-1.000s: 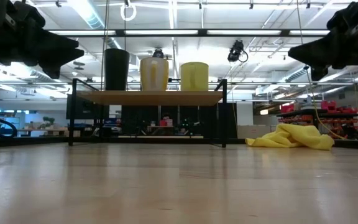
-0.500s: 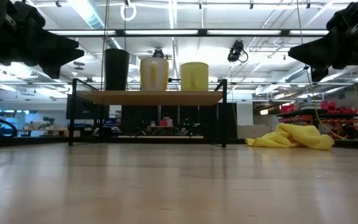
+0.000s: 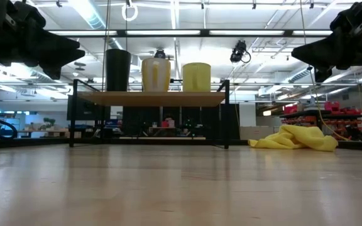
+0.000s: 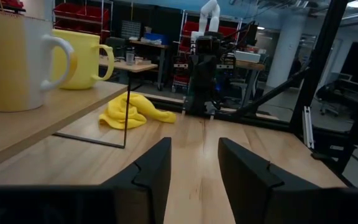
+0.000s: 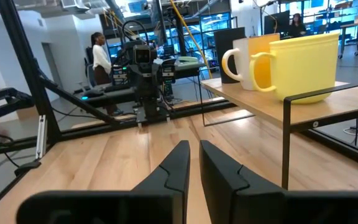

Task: Stack small to large cups/mugs on shelf
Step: Return to Home Position

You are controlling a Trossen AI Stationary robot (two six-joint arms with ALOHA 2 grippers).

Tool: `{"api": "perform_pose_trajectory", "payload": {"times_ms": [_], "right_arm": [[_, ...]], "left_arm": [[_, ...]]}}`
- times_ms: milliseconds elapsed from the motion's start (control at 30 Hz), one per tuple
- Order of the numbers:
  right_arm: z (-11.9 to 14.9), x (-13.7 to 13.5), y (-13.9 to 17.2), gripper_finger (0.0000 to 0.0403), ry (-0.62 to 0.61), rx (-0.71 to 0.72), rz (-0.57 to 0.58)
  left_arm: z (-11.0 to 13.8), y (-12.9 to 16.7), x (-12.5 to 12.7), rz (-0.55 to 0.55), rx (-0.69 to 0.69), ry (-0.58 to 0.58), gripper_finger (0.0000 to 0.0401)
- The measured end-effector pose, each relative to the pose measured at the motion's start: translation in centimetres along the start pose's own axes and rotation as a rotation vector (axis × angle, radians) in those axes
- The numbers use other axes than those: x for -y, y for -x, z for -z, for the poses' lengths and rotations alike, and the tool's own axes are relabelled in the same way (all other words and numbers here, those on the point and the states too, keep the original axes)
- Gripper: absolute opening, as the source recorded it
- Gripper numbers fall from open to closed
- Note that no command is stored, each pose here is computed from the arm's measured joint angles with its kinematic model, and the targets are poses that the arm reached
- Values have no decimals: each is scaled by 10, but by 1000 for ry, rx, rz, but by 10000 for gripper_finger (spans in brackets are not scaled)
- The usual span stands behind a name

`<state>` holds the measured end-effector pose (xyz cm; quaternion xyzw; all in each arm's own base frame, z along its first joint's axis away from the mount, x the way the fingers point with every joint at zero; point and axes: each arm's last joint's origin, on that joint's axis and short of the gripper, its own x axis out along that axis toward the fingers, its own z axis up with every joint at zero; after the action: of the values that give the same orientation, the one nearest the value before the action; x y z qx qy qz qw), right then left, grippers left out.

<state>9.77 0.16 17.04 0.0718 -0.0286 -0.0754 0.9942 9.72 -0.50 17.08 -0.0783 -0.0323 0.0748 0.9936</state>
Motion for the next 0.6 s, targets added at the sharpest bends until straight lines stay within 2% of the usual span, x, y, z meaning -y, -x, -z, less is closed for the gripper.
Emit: {"api": "perform_pose_trajectory", "payload": {"times_ms": [300,600], "right_arm": [[0,0,0,43,0,0,0],[0,0,0,43,0,0,0]], "left_arm": [[0,0,0,0,0,0,151],[0,0,0,0,-1,0,140]]}}
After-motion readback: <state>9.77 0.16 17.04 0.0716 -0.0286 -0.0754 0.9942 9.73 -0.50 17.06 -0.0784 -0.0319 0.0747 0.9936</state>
